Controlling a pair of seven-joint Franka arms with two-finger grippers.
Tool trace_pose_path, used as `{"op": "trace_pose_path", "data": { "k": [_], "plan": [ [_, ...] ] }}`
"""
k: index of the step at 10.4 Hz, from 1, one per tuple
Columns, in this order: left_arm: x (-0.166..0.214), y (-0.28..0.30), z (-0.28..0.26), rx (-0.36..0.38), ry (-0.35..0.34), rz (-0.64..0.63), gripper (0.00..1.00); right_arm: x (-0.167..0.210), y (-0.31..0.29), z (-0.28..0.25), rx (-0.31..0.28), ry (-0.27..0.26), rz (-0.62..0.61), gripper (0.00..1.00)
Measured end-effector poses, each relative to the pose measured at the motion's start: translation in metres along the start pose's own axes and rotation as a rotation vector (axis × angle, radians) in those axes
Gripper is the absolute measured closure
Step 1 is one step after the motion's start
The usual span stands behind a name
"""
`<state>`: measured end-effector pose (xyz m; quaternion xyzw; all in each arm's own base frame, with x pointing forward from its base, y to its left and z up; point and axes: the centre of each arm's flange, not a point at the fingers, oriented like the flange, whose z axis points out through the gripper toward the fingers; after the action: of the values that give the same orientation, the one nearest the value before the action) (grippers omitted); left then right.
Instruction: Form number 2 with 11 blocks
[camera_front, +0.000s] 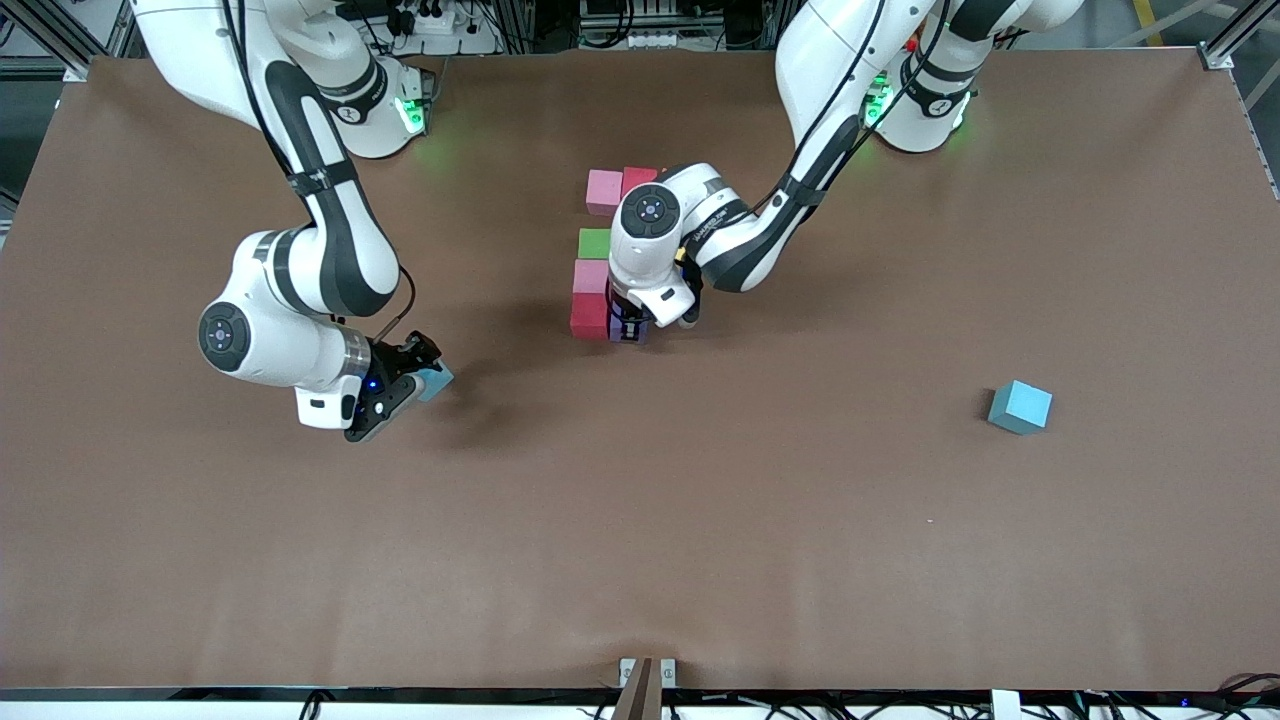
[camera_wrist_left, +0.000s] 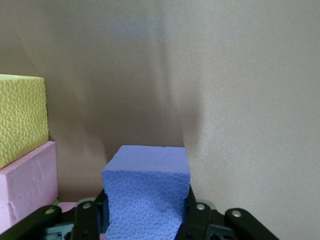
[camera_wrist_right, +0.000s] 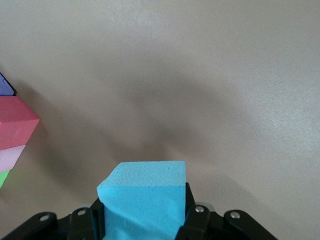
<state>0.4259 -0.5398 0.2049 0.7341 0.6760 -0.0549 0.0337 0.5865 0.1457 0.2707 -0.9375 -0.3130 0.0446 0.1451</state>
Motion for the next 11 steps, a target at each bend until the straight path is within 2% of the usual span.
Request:
{"op": "trace_pose_path", "data": {
  "k": [1,4,5,8,11],
  "plan": [
    [0.0,0.0,0.0,0.0,0.0,0.0,0.45,0.0,0.0,0.0,0.0,0.0,0.0,0.44],
    [0.0,0.0,-0.001,-0.001,-0.001,0.0,0.08,0.0,0.0,0.0,0.0,0.0,-0.001,0.44],
    [-0.001,0.001,-0.001,-0.002,-0.002,0.0,0.0,0.0,-0.001,0.0,0.0,0.0,-0.001,0.44],
    [-0.004,0.002,-0.007,-0.002,0.003,0.011,0.0,0.004,-0.005,-0.001,-0.001,0.001,-0.01,0.44],
    [-0.012,-0.002,-0.045,0.009,0.033,0.156,0.0,0.021,-0.038,-0.001,0.005,-0.008,-0.013,0.44]
  ]
}}
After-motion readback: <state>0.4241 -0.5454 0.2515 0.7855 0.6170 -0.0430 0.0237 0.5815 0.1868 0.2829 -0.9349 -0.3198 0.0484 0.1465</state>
